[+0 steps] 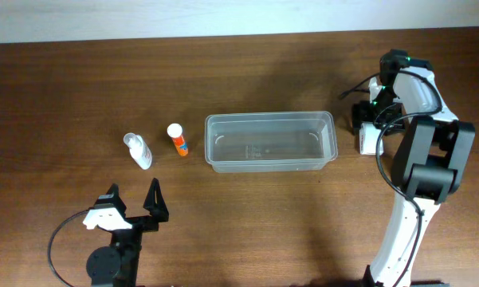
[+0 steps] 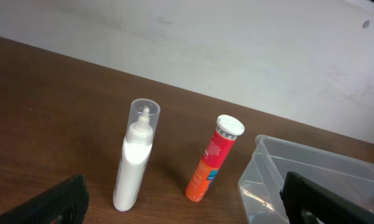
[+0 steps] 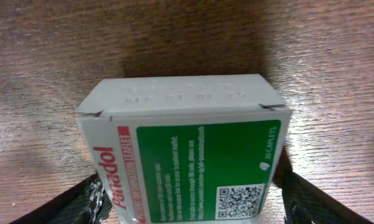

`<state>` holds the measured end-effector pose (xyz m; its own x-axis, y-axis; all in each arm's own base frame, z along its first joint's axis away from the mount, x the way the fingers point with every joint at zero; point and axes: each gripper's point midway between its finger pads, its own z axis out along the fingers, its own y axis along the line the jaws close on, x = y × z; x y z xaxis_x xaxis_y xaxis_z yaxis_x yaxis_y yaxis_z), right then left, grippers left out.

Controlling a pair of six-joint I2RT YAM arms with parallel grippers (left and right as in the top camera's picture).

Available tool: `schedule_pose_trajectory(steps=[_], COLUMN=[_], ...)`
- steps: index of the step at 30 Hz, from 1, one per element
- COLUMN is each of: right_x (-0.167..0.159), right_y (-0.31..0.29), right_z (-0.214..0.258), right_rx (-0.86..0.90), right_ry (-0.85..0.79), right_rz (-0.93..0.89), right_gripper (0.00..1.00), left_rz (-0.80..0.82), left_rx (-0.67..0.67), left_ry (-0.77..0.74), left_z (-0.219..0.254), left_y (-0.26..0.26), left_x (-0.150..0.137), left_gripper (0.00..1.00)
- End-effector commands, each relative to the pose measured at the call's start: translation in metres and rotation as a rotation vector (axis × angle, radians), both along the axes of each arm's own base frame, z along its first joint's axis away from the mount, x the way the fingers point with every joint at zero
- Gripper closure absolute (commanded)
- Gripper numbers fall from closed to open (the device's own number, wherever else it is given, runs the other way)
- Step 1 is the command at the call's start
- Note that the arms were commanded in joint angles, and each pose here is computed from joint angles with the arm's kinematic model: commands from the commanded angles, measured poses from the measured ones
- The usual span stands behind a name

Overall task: Pack container
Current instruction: 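Close right gripper on the Panadol box and lift it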

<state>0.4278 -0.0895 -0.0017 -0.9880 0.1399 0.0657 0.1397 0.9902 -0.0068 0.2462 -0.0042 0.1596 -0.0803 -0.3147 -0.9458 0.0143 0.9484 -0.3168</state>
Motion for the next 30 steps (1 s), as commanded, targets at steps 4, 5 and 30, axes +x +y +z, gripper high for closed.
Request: schedule_pose_trajectory(steps=[4, 5, 30], right_x=[-0.009, -0.009, 0.031], right_y=[0.009, 0.009, 0.034], right_z=[-0.024, -0.025, 0.079], right_rx=[0.036, 0.034, 0.199], right_ry=[0.042, 0.041, -0.097], right_rz=[0.005, 0.005, -0.019], right_gripper=[0.30, 0.34, 0.60], left_rz=[-0.005, -0.005, -0.005], left_rx=[-0.011, -0.011, -0.011], left_ry=[-0.002, -0.002, -0.002], left_z=[-0.001, -0.001, -0.001], left_y=[-0.001, -0.001, -0.001], left_x=[0.000, 0.000, 0.000], left_gripper=[0.01, 0.01, 0.01])
